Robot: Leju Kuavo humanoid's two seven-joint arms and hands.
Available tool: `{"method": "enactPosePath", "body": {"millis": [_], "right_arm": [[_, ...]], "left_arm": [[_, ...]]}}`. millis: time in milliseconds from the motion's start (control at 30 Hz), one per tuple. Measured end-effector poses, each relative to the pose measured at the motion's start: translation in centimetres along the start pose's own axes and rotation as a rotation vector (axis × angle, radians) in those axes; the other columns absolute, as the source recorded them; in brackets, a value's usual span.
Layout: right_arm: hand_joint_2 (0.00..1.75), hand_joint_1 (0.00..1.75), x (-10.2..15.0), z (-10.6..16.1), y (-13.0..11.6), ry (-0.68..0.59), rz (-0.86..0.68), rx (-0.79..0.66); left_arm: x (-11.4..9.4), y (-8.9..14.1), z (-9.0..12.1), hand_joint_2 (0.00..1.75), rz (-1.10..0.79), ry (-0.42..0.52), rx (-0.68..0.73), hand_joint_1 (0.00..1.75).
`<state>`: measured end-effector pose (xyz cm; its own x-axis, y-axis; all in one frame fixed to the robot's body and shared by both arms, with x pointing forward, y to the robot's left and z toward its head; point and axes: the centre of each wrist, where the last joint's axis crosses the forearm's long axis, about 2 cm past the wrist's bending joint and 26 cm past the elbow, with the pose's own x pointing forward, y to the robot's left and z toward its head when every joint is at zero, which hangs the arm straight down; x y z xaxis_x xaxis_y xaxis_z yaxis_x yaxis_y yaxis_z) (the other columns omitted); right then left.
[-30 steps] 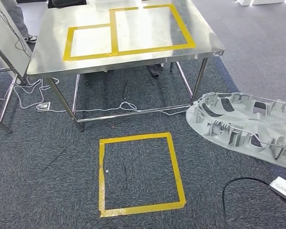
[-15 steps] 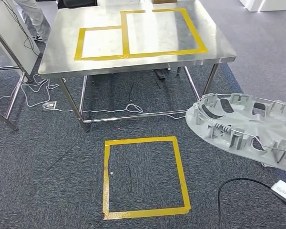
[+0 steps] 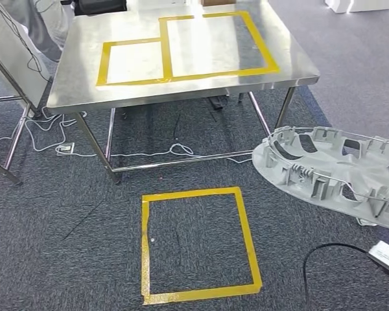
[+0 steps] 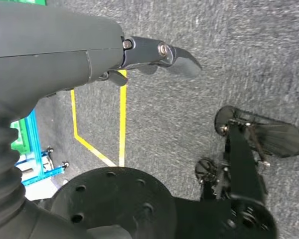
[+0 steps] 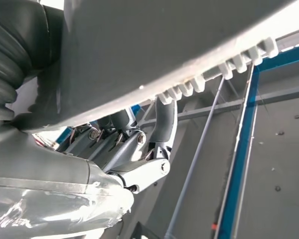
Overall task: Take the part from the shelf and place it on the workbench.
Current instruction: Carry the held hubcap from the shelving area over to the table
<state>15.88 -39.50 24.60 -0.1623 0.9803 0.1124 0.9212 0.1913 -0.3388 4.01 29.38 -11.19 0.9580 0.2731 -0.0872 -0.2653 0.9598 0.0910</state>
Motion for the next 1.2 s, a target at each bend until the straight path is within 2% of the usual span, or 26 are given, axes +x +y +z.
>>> {"method": "enactPosePath", "body": {"millis": [1200], "right_arm": [[1.75,1.75,-0.65,0.22,-0.33,0.021,0.010,0.008]], "left_arm": [[-0.25,0.26,-0.08,1.75,-0.001,0.008,0.005,0.00]]}}
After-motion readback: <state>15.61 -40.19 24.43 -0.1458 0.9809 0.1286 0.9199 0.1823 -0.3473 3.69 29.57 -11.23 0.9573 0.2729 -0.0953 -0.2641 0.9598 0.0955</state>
